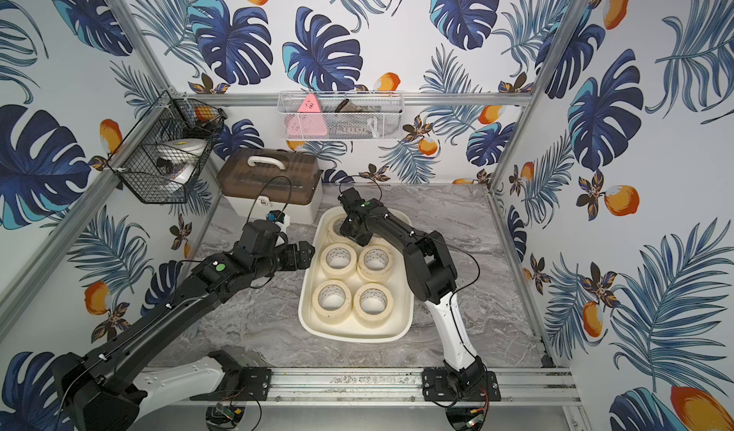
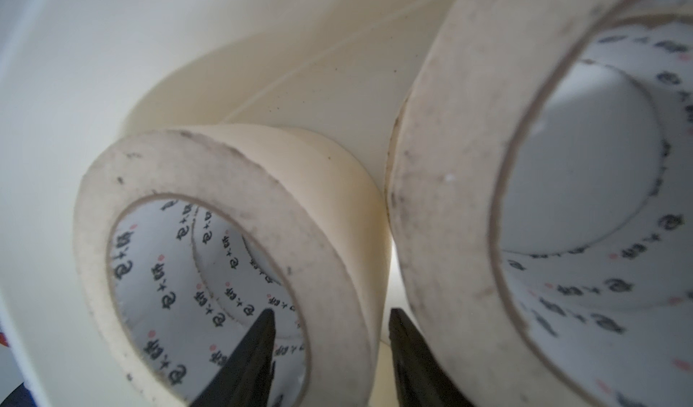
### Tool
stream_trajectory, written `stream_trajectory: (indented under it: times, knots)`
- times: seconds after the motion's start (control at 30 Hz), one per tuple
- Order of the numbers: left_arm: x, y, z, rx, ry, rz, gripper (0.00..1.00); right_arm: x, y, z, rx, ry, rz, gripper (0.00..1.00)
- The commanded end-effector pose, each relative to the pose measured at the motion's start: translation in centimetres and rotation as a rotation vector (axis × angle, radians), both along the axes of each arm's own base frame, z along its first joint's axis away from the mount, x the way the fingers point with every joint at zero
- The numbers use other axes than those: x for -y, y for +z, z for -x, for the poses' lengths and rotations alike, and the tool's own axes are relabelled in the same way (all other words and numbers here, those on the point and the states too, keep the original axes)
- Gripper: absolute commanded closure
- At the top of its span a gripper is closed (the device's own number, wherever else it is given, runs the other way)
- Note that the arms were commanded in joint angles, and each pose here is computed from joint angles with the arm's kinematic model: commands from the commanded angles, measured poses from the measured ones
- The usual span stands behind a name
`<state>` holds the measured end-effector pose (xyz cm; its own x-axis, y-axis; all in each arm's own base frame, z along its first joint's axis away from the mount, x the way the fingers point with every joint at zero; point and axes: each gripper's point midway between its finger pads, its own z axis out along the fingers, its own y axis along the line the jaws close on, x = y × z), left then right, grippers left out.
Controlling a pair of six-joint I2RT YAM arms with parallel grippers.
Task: Take out the art tape in the storage box
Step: Pick up the art tape from the storage box, then place the art tape at the center of the board.
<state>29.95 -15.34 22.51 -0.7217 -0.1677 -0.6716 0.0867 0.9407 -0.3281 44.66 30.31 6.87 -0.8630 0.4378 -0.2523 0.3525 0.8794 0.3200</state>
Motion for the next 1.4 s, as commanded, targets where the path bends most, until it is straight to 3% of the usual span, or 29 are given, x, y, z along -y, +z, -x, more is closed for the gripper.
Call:
stream_trajectory:
  times: [0.0,0.33,0.5,0.9,1.37]
  knots:
    - [-0.1,0.1,-0.1,0.001,0.009,-0.001,0.07,1.0,0.6,-0.2,0.027,-0.014,0.043,0.56]
    - [0.0,-0.3,-0.3,-0.006,0.008,-0.003,0.07,1.9,3.0,0.0,0.082,0.031,0.084,0.89]
    - [0.0,-0.4,-0.3,-0.005,0.008,-0.004,0.07,2.0,4.2,0.2,0.099,0.070,0.092,1.00]
    - [0.7,0.7,-0.8,0.006,-0.050,-0.043,0.10,2.0,9.0,3.3,0.136,0.252,0.150,1.00]
    - [2.4,0.5,-2.8,-0.050,-0.092,-0.097,0.28,-0.6,12.3,9.5,0.160,0.426,0.164,1.00]
